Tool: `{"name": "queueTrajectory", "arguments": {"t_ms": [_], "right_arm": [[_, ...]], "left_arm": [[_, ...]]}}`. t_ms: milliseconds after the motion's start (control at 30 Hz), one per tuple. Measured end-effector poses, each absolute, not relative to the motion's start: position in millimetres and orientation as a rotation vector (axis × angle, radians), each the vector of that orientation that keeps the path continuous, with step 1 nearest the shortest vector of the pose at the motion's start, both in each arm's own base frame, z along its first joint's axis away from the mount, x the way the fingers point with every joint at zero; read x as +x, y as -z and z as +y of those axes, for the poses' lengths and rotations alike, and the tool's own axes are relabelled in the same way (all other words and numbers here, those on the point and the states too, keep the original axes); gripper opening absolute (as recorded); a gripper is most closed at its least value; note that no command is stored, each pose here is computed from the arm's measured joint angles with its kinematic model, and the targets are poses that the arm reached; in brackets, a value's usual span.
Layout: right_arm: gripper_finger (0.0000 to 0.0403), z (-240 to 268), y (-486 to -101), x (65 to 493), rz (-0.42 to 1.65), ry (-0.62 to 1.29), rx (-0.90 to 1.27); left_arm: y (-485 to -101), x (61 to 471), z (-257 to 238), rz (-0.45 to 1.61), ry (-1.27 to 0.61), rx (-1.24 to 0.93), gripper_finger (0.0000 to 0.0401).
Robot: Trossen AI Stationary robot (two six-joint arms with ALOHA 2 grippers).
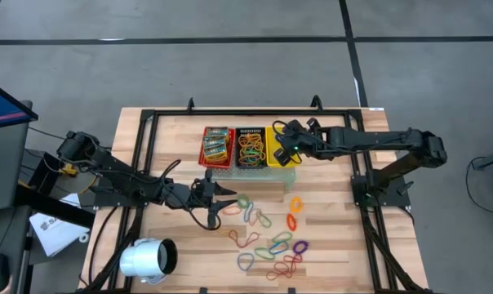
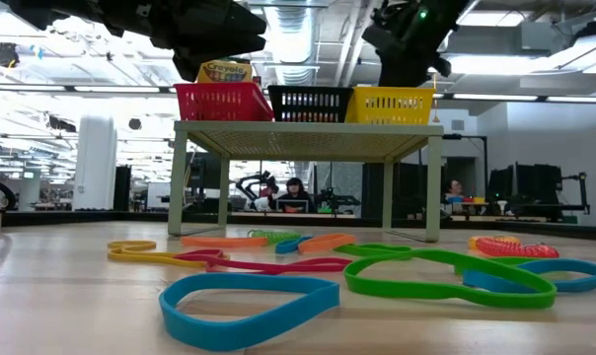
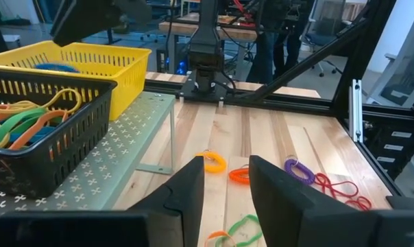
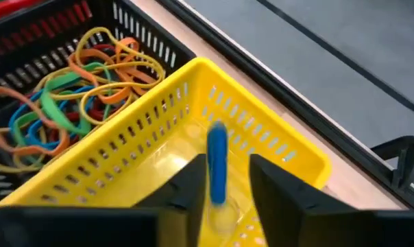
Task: Pick & Place Office Desk Supplies
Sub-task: Put the blue spring keychain into the yellow bin on the shelf, then put the yellow spring keychain into the yellow bin on the shelf
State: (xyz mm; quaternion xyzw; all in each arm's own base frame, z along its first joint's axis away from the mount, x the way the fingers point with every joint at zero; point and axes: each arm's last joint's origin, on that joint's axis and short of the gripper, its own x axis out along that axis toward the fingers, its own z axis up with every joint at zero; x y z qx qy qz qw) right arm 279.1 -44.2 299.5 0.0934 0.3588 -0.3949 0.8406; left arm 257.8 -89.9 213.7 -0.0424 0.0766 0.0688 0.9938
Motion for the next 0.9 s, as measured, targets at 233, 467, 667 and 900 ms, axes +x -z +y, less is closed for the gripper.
{"name": "queueTrajectory", "arguments": {"t_ms": [233, 467, 667, 900], "right_arm": [[0.0207, -30.2, -316.5, 266.7, 0.76, 0.766, 0.246], [0.0226, 27.3, -336.8, 230.7, 0.713, 0.696, 0.302], [0.021, 74.6, -289.4, 205.7, 0.745, 0.769, 0.396], [0.0198, 101.3, -200.7, 192.5, 0.804, 0.899, 0.561]], "left_arm": [[-213.8, 257.8, -89.8, 0.152, -0.14, -0.104, 0.0111], [-211.7, 257.4, -89.8, 0.172, -0.143, -0.117, 0.0112], [-211.6, 257.4, -89.8, 0.173, -0.143, -0.117, 0.0112], [-211.6, 257.4, -89.8, 0.173, -0.143, -0.116, 0.0112]]}}
